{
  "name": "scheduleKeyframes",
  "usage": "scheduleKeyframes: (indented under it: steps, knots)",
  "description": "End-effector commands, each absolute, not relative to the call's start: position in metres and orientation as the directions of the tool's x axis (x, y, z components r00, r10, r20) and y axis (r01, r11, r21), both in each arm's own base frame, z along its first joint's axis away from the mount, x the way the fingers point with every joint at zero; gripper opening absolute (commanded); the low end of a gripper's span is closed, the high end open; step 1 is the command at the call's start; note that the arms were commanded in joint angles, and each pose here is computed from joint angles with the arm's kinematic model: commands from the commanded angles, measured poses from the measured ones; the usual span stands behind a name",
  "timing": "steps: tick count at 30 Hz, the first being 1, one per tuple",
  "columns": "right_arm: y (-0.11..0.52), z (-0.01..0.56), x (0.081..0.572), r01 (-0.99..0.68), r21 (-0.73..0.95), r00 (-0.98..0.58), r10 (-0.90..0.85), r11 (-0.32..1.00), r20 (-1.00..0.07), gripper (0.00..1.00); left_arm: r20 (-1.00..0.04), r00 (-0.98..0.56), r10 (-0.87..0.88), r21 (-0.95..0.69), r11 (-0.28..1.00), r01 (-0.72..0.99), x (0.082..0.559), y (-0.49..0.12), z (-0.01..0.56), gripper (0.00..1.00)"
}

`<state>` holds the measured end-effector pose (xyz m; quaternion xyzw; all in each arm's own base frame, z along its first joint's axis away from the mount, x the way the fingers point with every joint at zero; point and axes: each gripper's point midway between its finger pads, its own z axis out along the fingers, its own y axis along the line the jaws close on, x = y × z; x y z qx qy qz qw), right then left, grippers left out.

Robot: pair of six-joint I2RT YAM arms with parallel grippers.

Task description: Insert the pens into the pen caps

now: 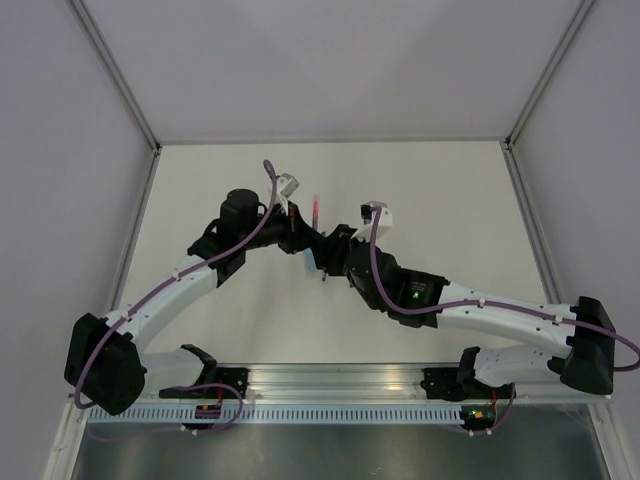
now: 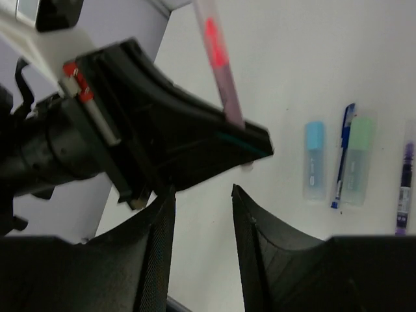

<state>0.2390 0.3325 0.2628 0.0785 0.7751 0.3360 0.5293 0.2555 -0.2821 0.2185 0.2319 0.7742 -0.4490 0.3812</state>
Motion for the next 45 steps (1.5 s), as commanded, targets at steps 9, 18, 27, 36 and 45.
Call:
scheduleKeyframes:
  steps: [9,18,27,36,45]
  knots:
    - [0.287,0.298,0.235,-0.253,0.575,-0.412,0.452,0.778,-0.792,0.58,-0.83,-0.547,-0.109,-0.48,0.639,0.601,0.276,-0.253,0.196,0.02]
    - [0.236,0.263,0.213,-0.289,0.476,-0.393,0.35,0.831,-0.85,0.6,-0.694,-0.694,-0.193,-0.474,0.848,0.239,0.289,-0.203,0.131,0.02]
    - [0.22,0.25,0.214,-0.283,0.424,-0.348,0.32,0.86,-0.881,0.62,-0.49,-0.847,-0.204,-0.507,0.858,0.087,0.285,-0.196,0.062,0.02]
    - [0.222,0.24,0.214,-0.293,0.399,-0.365,0.284,0.869,-0.887,0.63,-0.414,-0.883,-0.219,-0.543,0.839,0.046,0.285,-0.207,0.037,0.11]
    - [0.22,0.241,0.215,-0.287,0.395,-0.357,0.285,0.873,-0.89,0.64,-0.391,-0.899,-0.196,-0.536,0.843,0.05,0.286,-0.21,0.03,0.22]
